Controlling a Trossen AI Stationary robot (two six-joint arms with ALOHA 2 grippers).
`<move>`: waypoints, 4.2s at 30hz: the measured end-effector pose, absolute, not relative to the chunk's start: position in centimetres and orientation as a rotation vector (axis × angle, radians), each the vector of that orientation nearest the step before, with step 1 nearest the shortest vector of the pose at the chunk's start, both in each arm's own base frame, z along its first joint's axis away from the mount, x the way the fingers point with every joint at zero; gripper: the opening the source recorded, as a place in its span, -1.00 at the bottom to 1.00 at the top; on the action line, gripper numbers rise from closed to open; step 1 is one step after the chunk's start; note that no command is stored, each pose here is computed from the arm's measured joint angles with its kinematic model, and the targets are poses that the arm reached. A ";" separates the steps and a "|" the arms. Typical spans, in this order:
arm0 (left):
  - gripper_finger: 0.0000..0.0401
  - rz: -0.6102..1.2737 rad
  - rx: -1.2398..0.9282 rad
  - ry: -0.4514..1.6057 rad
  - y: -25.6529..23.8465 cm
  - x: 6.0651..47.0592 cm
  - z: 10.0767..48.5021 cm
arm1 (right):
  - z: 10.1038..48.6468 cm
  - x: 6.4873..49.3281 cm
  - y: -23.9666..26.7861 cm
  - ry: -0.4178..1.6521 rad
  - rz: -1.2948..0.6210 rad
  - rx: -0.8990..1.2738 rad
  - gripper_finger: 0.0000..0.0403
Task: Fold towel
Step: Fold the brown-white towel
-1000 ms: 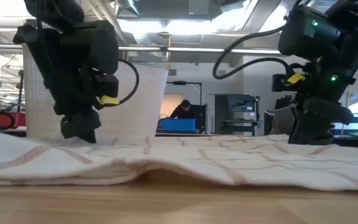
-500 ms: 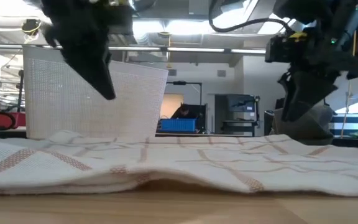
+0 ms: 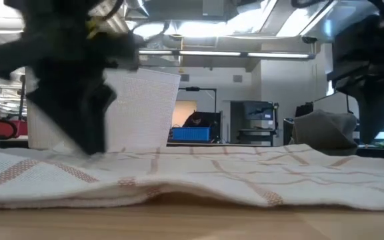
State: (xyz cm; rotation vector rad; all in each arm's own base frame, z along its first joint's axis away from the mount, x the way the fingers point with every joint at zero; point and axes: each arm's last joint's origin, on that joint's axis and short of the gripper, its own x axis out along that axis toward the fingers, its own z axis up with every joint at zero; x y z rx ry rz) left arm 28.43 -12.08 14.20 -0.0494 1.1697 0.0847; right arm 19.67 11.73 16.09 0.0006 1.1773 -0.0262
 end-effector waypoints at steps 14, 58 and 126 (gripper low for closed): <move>-0.08 0.178 0.000 1.179 -11.8 29.3 15.1 | 14.1 16.3 10.1 1.515 -0.117 -0.017 -0.16; -0.08 0.152 -0.101 1.347 -20.0 24.7 14.8 | 13.5 15.3 18.5 1.142 0.092 0.072 -0.16; 0.18 0.074 -0.082 1.379 -5.9 27.3 13.5 | 15.6 18.4 8.7 1.318 0.037 0.022 0.32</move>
